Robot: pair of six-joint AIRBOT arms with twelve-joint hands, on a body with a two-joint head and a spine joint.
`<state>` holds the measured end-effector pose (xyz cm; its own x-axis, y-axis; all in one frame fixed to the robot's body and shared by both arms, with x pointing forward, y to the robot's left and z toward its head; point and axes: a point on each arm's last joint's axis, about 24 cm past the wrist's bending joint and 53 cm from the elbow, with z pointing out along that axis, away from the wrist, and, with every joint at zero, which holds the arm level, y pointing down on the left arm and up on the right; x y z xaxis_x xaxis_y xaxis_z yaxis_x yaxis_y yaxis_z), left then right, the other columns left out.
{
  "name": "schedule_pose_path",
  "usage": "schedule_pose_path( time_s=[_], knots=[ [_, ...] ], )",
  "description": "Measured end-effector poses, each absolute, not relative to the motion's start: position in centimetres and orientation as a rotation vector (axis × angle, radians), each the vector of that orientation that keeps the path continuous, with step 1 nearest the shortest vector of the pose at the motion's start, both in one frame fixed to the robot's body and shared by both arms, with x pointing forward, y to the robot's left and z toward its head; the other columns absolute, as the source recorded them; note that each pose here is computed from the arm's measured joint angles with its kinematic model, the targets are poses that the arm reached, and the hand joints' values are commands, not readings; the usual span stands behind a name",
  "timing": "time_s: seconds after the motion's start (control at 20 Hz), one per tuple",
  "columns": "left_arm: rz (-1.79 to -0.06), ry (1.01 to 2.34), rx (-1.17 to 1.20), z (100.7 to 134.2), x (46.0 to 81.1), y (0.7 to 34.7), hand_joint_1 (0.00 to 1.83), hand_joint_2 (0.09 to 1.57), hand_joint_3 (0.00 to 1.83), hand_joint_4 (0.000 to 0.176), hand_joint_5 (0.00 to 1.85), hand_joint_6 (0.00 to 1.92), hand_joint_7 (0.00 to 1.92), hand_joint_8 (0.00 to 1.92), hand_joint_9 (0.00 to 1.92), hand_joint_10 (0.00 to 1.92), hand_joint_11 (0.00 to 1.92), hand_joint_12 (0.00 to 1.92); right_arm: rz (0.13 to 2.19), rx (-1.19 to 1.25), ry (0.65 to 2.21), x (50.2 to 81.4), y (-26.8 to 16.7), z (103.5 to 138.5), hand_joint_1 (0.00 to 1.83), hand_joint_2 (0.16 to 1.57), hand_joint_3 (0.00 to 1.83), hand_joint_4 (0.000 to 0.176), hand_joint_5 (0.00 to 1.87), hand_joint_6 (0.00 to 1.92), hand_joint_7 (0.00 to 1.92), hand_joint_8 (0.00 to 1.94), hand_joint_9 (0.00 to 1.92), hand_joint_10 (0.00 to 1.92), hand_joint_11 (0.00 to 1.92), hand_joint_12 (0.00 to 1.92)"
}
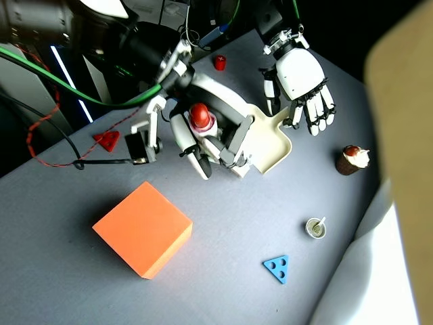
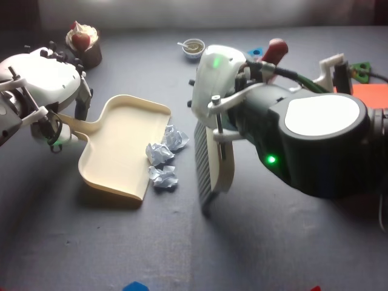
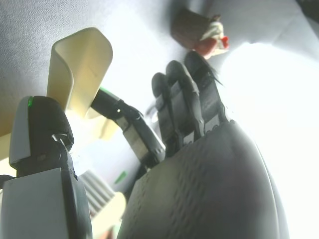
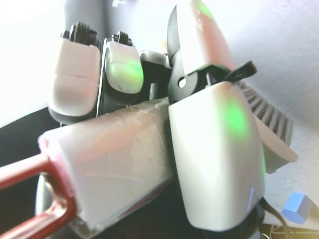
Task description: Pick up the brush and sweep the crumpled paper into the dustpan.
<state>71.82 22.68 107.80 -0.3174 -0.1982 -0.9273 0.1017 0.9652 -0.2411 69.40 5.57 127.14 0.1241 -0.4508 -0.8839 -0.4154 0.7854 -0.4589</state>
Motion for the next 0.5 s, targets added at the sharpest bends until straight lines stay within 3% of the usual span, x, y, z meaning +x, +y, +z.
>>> schedule_pose_path(
  time_s=[0.05, 0.1, 0.15, 0.2, 0.3, 0.5],
  knots=[
    [-0.301, 1.868, -0.073, 107.9, 71.9, 22.7, 1.05, 1.09, 0.00, 0.137, 1.03, 0.90, 0.36, 0.00, 0.28, 0.00, 0.03, 0.52, -0.040, -0.719, 1.495, 70.1, 5.5, 126.9, 1.47, 1.17, 0.00, 0.000, 0.93, 1.92, 0.79, 1.94, 1.36, 1.92, 1.56, 1.92],
    [-0.301, 1.868, -0.070, 107.9, 71.9, 22.7, 1.03, 1.10, 0.00, 0.156, 1.00, 0.95, 0.35, 0.00, 0.27, 0.00, 0.03, 0.51, -0.036, -0.693, 1.501, 70.4, 5.5, 126.9, 1.47, 1.17, 0.00, 0.000, 0.92, 1.92, 0.78, 1.94, 1.36, 1.92, 1.56, 1.92],
    [-0.302, 1.868, -0.072, 107.9, 71.9, 22.7, 1.05, 1.10, 0.00, 0.128, 1.02, 0.91, 0.37, 0.00, 0.29, 0.01, 0.06, 0.51, -0.036, -0.678, 1.502, 70.7, 5.7, 126.8, 1.45, 1.17, 0.00, 0.000, 0.91, 1.92, 0.81, 1.94, 1.36, 1.92, 1.56, 1.92],
    [-0.302, 1.867, -0.070, 107.9, 71.9, 22.7, 1.05, 1.09, 0.00, 0.124, 1.03, 0.90, 0.39, 0.01, 0.30, 0.01, 0.06, 0.51, -0.029, -0.660, 1.492, 71.0, 6.2, 127.1, 1.45, 1.16, 0.00, 0.000, 0.93, 1.92, 0.86, 1.94, 1.35, 1.92, 1.56, 1.92],
    [-0.303, 1.867, -0.068, 107.9, 71.9, 22.6, 1.05, 1.09, 0.00, 0.125, 1.03, 0.90, 0.39, 0.01, 0.31, 0.01, 0.08, 0.52, 0.004, -0.638, 1.481, 71.0, 7.2, 127.5, 1.46, 1.15, 0.00, 0.000, 0.98, 1.92, 0.96, 1.94, 1.37, 1.92, 1.57, 1.92],
    [-0.302, 1.866, -0.070, 107.9, 71.9, 22.7, 1.06, 1.09, 0.00, 0.128, 1.04, 0.87, 0.40, 0.00, 0.32, 0.00, 0.09, 0.52, 0.087, -0.611, 1.425, 70.7, 9.3, 128.6, 1.45, 1.17, 0.00, 0.000, 0.92, 1.92, 0.88, 1.94, 1.36, 1.92, 1.57, 1.92]
  ],
)
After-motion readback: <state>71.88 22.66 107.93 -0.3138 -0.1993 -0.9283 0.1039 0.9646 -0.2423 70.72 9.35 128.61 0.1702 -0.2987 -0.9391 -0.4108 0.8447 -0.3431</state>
